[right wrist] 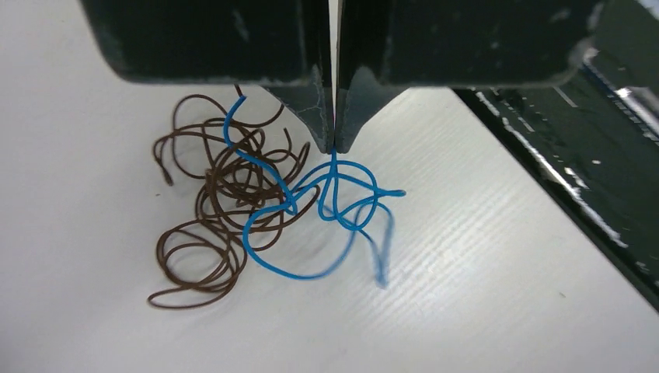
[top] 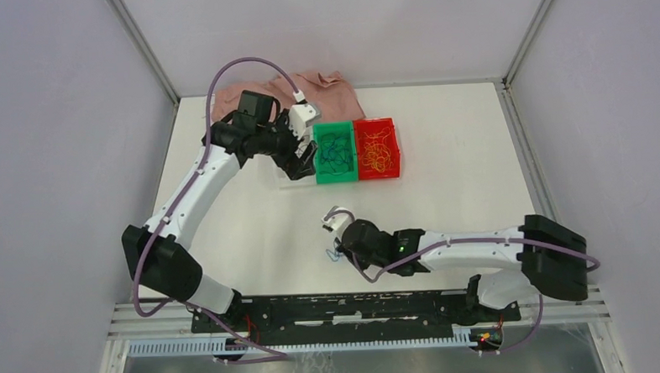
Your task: Untangle the cables
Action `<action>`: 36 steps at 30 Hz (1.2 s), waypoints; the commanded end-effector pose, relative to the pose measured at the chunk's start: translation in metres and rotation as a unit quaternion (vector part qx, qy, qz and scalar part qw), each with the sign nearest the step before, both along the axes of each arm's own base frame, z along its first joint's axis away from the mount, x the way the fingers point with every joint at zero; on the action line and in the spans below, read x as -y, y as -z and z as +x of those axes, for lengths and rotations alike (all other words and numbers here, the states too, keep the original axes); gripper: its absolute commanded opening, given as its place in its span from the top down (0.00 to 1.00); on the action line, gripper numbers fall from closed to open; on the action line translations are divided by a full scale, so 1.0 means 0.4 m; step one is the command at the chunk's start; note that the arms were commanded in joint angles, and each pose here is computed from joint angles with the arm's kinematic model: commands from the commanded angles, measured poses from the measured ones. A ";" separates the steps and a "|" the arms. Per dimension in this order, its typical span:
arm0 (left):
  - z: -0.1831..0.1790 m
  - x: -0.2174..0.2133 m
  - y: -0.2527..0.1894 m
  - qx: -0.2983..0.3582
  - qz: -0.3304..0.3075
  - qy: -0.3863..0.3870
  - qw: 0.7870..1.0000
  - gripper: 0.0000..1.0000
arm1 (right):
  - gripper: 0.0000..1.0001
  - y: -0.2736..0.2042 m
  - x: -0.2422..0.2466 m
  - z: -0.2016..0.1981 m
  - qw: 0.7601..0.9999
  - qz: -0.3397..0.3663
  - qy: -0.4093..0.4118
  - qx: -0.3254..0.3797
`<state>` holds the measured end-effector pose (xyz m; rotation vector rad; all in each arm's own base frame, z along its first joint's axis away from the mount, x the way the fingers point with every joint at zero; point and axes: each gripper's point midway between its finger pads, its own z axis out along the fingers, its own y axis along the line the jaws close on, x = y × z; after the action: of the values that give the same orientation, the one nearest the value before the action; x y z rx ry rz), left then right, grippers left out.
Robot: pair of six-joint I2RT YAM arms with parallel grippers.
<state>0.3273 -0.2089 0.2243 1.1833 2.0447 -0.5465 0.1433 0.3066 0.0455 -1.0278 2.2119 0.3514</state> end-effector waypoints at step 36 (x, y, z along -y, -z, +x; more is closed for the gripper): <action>-0.376 0.134 0.001 -0.093 -0.133 0.267 0.950 0.86 | 0.95 -0.509 -0.105 0.063 0.943 0.331 -0.028 0.024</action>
<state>0.1708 -0.2527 0.2033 1.5380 1.8136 -1.1873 0.1635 0.3412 0.2049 -0.7738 1.9197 0.9203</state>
